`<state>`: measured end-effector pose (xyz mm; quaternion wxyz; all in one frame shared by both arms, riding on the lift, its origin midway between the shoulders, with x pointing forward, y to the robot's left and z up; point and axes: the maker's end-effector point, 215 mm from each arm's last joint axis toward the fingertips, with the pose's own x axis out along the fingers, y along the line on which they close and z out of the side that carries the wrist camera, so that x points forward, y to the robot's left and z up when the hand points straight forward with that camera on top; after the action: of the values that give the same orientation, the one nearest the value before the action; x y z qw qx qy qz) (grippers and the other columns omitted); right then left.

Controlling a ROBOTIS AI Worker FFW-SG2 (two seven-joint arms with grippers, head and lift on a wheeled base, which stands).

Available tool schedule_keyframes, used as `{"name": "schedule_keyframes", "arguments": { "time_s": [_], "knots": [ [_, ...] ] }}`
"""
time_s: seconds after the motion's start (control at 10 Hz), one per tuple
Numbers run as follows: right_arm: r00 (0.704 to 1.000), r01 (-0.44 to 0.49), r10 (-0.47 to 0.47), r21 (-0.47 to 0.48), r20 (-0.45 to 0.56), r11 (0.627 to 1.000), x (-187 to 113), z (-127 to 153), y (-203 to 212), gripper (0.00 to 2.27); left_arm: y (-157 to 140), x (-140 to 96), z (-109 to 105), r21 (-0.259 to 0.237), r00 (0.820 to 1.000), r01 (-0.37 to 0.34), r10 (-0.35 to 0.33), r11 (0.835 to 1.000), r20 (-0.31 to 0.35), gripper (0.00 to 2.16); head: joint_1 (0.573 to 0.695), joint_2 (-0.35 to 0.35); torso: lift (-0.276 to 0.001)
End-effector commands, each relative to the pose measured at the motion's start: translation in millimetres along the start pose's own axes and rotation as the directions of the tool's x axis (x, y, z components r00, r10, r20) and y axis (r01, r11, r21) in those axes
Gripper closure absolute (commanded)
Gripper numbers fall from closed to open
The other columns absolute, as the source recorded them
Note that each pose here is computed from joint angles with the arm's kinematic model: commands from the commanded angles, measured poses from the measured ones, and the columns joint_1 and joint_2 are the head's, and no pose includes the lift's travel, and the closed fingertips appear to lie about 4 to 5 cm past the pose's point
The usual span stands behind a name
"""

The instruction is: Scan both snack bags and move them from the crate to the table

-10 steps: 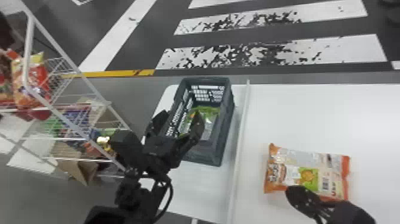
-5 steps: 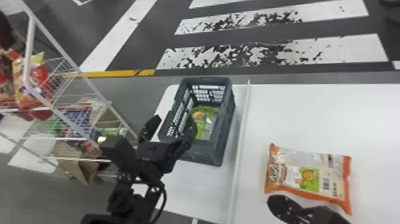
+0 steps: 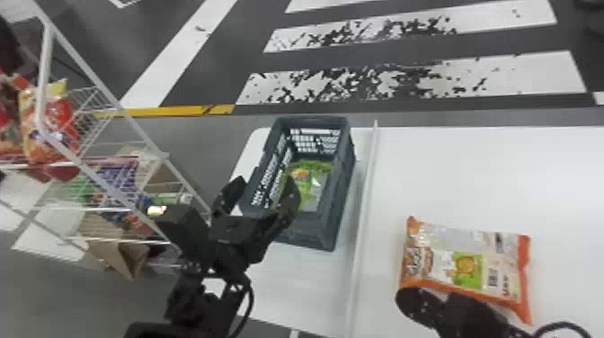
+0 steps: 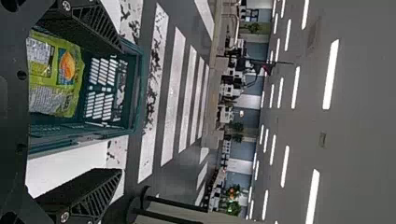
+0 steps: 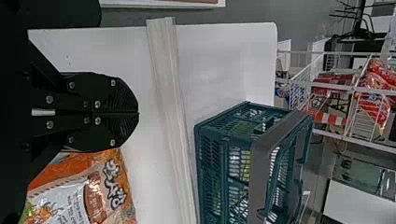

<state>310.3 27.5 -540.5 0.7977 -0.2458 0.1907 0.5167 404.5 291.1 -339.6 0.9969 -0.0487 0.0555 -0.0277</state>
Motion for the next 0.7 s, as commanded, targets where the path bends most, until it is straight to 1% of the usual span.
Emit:
{"name": "schedule_keyframes", "arguments": {
  "time_s": [0.0,0.2,0.6],
  "knots": [
    [1.0,-0.002,0.001,-0.01,-0.006,1.0,8,-4,-11,2.26,1,-1,-4,-0.002,1.0,-0.006,0.006,1.0,-0.006,0.09,0.695,0.35,-0.037],
    [1.0,0.009,-0.009,-0.019,-0.011,1.0,13,-8,-27,2.26,1,-3,-8,-0.001,1.0,-0.014,0.014,1.0,-0.016,0.09,0.695,0.35,-0.037],
    [0.998,0.065,-0.066,-0.038,-0.016,0.997,13,-17,-64,2.26,-1,-8,-13,0.002,0.999,-0.017,0.017,1.0,-0.032,0.09,0.695,0.35,-0.037]
  ]
}}
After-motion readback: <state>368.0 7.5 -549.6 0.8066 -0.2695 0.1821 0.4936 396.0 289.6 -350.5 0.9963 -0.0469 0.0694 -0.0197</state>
